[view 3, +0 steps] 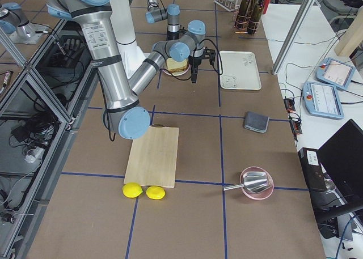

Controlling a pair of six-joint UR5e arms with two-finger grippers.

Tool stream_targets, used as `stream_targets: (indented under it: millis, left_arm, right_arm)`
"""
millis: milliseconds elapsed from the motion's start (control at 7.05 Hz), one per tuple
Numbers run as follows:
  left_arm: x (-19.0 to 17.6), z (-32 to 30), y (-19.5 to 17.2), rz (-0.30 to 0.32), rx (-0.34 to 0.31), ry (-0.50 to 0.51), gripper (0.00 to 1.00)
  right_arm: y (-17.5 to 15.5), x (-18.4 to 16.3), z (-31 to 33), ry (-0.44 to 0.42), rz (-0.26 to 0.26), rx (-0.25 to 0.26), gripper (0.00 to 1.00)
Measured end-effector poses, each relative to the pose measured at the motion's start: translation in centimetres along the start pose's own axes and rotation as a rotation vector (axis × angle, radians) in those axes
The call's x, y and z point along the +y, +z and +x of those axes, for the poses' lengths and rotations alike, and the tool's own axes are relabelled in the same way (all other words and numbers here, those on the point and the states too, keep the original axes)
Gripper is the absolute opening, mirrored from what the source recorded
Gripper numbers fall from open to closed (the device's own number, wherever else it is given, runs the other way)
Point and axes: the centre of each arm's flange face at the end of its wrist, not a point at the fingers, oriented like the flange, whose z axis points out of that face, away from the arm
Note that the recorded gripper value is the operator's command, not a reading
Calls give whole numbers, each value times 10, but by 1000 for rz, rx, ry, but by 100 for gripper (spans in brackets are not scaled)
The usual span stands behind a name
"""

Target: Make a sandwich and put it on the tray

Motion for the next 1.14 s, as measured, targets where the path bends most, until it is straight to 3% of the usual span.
stream_targets:
  millis: [284, 426, 568, 1135]
  left_arm:
    - [4, 5, 7, -6, -4, -5, 31]
    - [5, 6, 8, -6, -4, -6, 19]
    - [5, 7, 9, -7, -4, -13, 0]
    - [9, 15, 0, -20, 43, -42, 0]
  right_arm:
    - [-1, 0, 4, -3, 2, 1, 100]
    - [-2, 1, 6, -2, 3, 1, 100]
    - [-3, 1, 8, -2, 4, 1, 100]
    - [-3, 0, 40, -45, 5, 32, 100]
